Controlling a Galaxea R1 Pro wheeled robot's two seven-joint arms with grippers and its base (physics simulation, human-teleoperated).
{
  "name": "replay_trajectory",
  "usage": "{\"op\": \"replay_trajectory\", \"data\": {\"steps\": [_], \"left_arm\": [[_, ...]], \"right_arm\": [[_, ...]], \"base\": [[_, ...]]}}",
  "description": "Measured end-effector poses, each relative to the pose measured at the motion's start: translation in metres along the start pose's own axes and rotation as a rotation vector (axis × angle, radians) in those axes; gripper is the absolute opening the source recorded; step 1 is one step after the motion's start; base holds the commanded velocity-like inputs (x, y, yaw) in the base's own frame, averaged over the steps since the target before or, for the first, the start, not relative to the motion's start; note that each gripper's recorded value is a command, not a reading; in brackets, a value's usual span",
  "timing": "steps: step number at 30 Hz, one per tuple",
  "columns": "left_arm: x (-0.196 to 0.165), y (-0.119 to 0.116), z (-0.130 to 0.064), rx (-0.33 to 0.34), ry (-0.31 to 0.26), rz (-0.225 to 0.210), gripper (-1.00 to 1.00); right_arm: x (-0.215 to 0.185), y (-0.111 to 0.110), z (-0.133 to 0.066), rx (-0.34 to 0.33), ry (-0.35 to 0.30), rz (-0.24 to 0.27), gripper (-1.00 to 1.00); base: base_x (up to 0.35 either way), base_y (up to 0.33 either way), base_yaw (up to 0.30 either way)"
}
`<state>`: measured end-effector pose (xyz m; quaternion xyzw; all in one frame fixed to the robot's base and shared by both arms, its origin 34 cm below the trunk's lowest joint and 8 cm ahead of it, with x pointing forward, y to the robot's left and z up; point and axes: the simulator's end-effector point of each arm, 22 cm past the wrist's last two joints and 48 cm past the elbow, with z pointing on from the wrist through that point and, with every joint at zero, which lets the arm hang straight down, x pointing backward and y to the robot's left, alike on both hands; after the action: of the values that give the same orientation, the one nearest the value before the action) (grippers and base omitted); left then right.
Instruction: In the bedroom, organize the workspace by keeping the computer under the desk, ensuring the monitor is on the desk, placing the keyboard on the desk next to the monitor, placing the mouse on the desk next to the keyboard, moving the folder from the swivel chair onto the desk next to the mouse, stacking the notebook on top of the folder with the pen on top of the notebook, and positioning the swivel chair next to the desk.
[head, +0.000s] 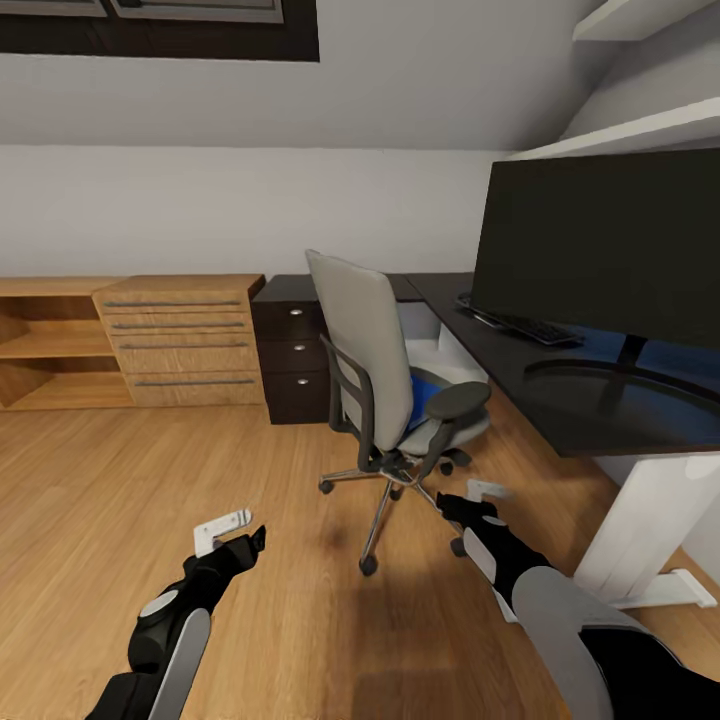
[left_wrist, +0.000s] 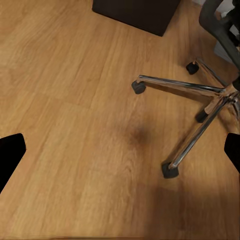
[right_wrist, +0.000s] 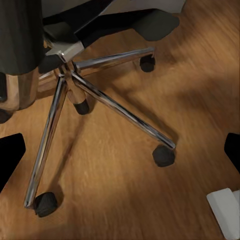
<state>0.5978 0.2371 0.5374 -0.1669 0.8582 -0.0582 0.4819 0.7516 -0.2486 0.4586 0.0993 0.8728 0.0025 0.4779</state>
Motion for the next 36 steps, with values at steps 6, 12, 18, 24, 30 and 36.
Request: {"op": "replay_trajectory", "data": {"steps": [6, 12, 18, 24, 30, 36], "left_arm": [[0.017, 0.023, -0.003, -0.033, -0.007, -0.022, 1.00], [0.029, 0.029, 0.001, -0.036, -0.008, -0.024, 1.00], [0.040, 0.033, 0.007, -0.044, 0.011, -0.023, 1.00], [0.049, 0.044, 0.014, -0.068, 0.031, -0.029, 1.00], [0.058, 0.057, 0.020, -0.095, 0.050, -0.040, 1.00], [0.065, 0.058, 0.021, -0.097, 0.073, -0.041, 1.00]], "right_arm": [[0.012, -0.002, 0.004, -0.002, -0.005, -0.002, 1.00], [0.022, -0.004, 0.009, -0.001, -0.011, -0.001, 1.00], [0.035, -0.005, 0.016, 0.002, 0.005, -0.002, 1.00], [0.050, -0.008, 0.023, 0.008, 0.029, -0.004, 1.00], [0.066, -0.010, 0.030, 0.013, 0.053, -0.006, 1.00], [0.057, -0.012, 0.032, 0.018, -0.009, 0.001, 1.00]], "base": [[0.000, 0.000, 0.000], [0.000, 0.000, -0.002], [0.000, 0.000, -0.023], [0.000, 0.000, -0.001], [0.000, 0.000, 0.000], [0.000, 0.000, 0.000]]}}
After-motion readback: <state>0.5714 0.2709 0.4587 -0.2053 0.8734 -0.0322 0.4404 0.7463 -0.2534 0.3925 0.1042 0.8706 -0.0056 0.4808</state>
